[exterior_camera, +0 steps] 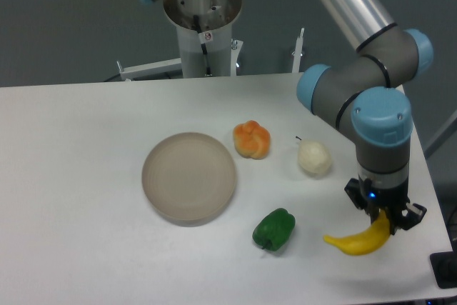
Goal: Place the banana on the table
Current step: 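Lift the held yellow banana slightly with the gripper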
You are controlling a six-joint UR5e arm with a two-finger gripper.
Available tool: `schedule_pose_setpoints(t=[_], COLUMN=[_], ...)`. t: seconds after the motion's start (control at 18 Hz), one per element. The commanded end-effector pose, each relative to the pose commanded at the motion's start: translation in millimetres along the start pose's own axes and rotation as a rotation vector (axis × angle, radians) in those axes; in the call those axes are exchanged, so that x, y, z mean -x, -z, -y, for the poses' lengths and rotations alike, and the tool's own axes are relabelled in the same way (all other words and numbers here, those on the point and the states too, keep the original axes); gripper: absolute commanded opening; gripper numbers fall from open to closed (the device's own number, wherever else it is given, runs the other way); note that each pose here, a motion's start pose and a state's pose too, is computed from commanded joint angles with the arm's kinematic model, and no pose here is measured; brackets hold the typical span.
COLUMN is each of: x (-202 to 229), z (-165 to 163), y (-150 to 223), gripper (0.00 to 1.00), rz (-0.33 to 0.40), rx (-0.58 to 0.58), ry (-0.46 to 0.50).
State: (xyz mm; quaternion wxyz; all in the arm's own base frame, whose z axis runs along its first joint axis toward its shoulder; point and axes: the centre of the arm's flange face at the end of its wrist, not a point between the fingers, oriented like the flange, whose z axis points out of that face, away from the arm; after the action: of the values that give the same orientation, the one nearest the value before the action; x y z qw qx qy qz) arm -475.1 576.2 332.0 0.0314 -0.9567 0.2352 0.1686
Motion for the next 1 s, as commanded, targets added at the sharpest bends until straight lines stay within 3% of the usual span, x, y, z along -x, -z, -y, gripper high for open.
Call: schedule_pose_setpoints(t=[0.44,0.67,1.0], x=[-9.2,-13.8,-17.8], z=[-56.0,-77.3,-79.0], y=[-23.6,-44.1,-80.5], gripper=[0.37,0.37,0.37], rz=[-0.056,-0.092,-0.141], rx=[0.026,0.036,0.021], ry=[-0.119,-0.12,-0.092])
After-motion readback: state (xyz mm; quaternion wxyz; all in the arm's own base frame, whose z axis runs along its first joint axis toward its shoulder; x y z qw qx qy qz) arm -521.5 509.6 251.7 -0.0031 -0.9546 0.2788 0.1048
